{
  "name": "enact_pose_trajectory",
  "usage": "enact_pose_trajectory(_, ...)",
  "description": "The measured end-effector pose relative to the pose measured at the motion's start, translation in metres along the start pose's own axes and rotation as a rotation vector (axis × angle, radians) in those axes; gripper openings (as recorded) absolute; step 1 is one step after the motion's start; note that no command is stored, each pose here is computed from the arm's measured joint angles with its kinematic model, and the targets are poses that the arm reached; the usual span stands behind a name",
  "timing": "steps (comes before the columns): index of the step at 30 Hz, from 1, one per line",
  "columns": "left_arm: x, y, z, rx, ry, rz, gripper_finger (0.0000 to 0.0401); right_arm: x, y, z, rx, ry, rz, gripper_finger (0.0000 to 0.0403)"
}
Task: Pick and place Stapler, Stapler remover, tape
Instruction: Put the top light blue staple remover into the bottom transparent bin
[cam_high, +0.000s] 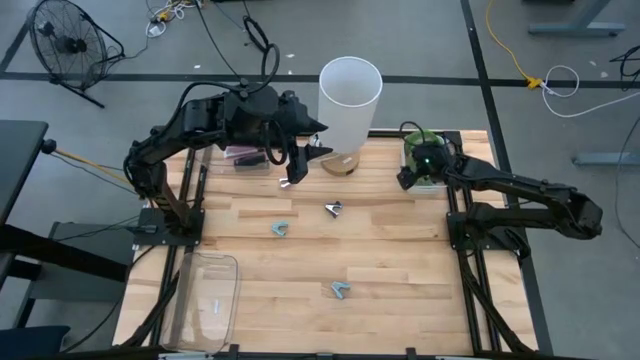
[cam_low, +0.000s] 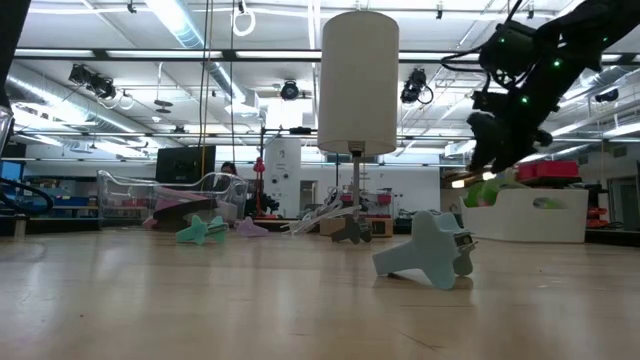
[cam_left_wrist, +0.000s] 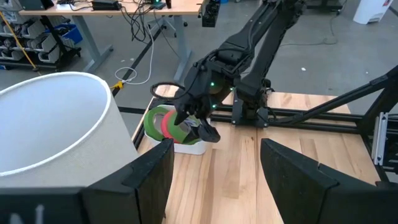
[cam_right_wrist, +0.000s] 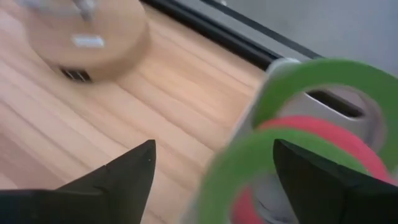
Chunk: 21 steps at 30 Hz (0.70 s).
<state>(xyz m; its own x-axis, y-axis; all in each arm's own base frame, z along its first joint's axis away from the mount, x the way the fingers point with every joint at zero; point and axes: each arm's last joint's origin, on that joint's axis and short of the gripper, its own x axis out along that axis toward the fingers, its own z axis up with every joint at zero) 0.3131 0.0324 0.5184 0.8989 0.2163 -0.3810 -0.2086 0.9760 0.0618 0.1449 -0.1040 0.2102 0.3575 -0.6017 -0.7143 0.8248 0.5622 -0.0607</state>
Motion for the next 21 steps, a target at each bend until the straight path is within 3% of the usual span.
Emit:
enact_pose_trajectory(6, 0.0, 0.0, 0.0, 0.001, 0.004, 0.0, 0.0241, -0.001, 0.005, 0.015, 0.102, -0.114, 0.167, 0.0327)
enact_pose_trajectory(14, -0.001, -0.002, -0.011, 0.018, 0.111, -0.006, 0.0241, -0.014, 0.023, 0.034, 0.084, -0.234, 0.688, 0.0327)
enact_pose_trajectory(21, 0.005, -0.009, -0.03, 0.057, 0.31, -0.026, 0.0241, -0.018, 0.034, 0.027, -0.008, -0.191, 0.774, 0.0327)
